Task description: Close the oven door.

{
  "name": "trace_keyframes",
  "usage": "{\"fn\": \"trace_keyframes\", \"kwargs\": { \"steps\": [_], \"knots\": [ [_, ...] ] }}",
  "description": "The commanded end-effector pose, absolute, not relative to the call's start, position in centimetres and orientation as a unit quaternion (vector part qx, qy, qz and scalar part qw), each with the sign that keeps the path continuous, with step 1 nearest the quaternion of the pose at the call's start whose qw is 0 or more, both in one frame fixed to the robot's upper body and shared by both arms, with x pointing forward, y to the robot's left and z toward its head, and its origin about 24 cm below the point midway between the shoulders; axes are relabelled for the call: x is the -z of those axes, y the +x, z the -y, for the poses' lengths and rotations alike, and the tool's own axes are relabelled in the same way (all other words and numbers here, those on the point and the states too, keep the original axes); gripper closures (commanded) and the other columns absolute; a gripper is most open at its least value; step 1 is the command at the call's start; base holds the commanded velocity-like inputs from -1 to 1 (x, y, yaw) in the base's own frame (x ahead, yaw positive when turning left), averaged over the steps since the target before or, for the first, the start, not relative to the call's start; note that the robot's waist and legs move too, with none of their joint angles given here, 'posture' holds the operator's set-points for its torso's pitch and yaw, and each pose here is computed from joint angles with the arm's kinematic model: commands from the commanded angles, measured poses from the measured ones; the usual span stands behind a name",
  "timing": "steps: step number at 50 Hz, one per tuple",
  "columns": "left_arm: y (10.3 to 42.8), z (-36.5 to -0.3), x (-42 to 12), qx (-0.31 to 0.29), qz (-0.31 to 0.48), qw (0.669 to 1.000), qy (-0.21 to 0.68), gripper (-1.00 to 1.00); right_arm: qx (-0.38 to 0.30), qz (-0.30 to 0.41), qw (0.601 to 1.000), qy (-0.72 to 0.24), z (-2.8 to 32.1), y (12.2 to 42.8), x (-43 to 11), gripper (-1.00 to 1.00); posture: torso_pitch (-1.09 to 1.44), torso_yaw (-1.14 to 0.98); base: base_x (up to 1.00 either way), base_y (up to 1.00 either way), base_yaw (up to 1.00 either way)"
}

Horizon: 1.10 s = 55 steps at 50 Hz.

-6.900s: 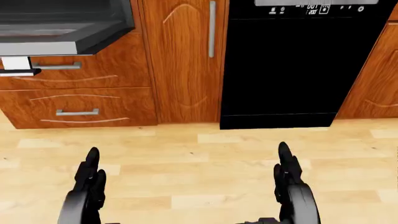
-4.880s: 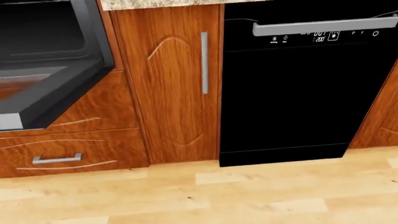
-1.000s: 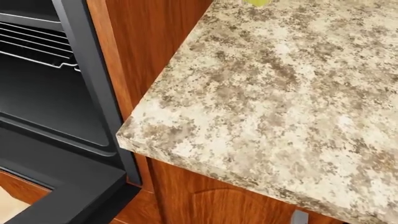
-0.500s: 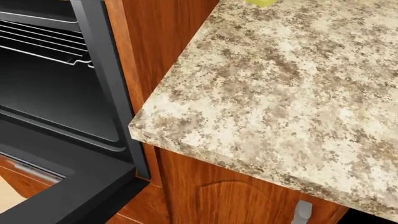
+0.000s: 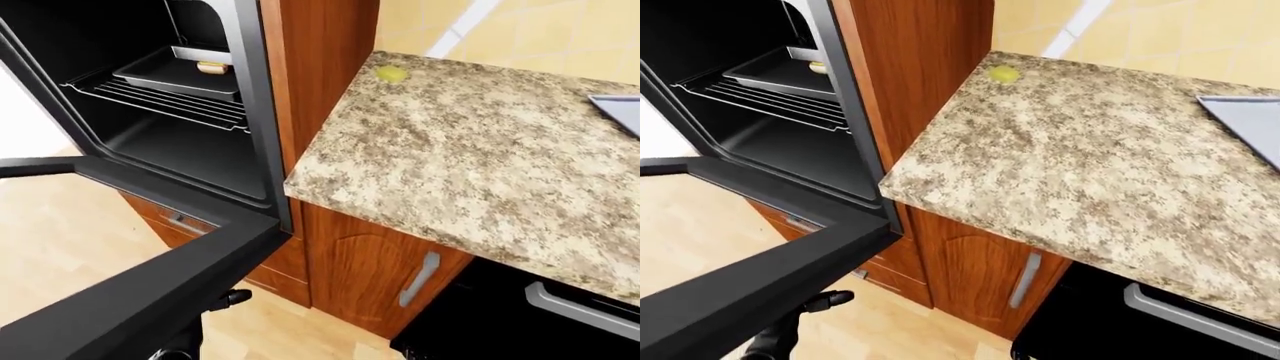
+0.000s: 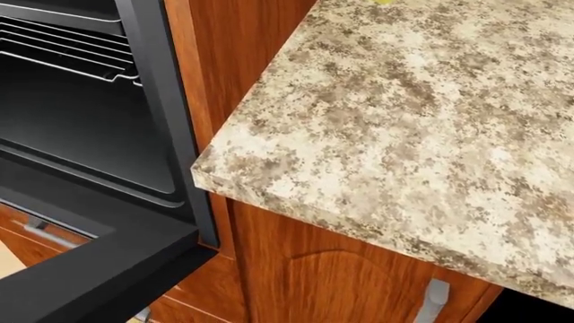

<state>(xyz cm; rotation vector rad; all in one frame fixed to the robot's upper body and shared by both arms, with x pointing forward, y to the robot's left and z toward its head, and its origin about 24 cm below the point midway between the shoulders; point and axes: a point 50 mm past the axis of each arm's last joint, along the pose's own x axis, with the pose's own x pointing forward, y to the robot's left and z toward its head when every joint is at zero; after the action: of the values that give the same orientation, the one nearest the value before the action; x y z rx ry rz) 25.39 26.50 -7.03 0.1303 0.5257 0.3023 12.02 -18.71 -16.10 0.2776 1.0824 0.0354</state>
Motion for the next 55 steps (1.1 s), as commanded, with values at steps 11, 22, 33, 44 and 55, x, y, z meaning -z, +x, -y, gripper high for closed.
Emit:
{"fn": "trace_keyframes", "kwargs": {
  "steps": [11,22,33,44,55],
  "knots": [
    [27.6,-26.8,4.5,-0.14,-0.185,0.97,0.076,-1.0,-0.019,-0.5,0.857,0.127,19.0,12.8,15.8,-1.0,0.0,0.0,0.0,0.0,0.0],
    [28.1,-26.6,3.9,-0.124,-0.159,0.976,0.083,-1.0,-0.019,-0.501,0.856,0.127,18.9,12.8,15.8,-1.0,0.0,0.0,0.0,0.0,0.0],
    [28.6,-26.5,3.0,-0.114,-0.129,0.981,0.084,-1.0,-0.02,-0.502,0.855,0.128,18.8,12.7,15.8,-1.0,0.0,0.0,0.0,0.0,0.0],
    [28.3,-26.0,2.7,-0.096,-0.099,0.987,0.088,-1.0,-0.022,-0.502,0.855,0.128,18.8,12.7,15.8,-1.0,0.0,0.0,0.0,0.0,0.0],
    [27.8,-25.8,1.1,-0.091,-0.068,0.989,0.091,-1.0,-0.022,-0.504,0.854,0.127,18.8,12.7,15.9,-1.0,0.0,0.0,0.0,0.0,0.0]
  ]
}}
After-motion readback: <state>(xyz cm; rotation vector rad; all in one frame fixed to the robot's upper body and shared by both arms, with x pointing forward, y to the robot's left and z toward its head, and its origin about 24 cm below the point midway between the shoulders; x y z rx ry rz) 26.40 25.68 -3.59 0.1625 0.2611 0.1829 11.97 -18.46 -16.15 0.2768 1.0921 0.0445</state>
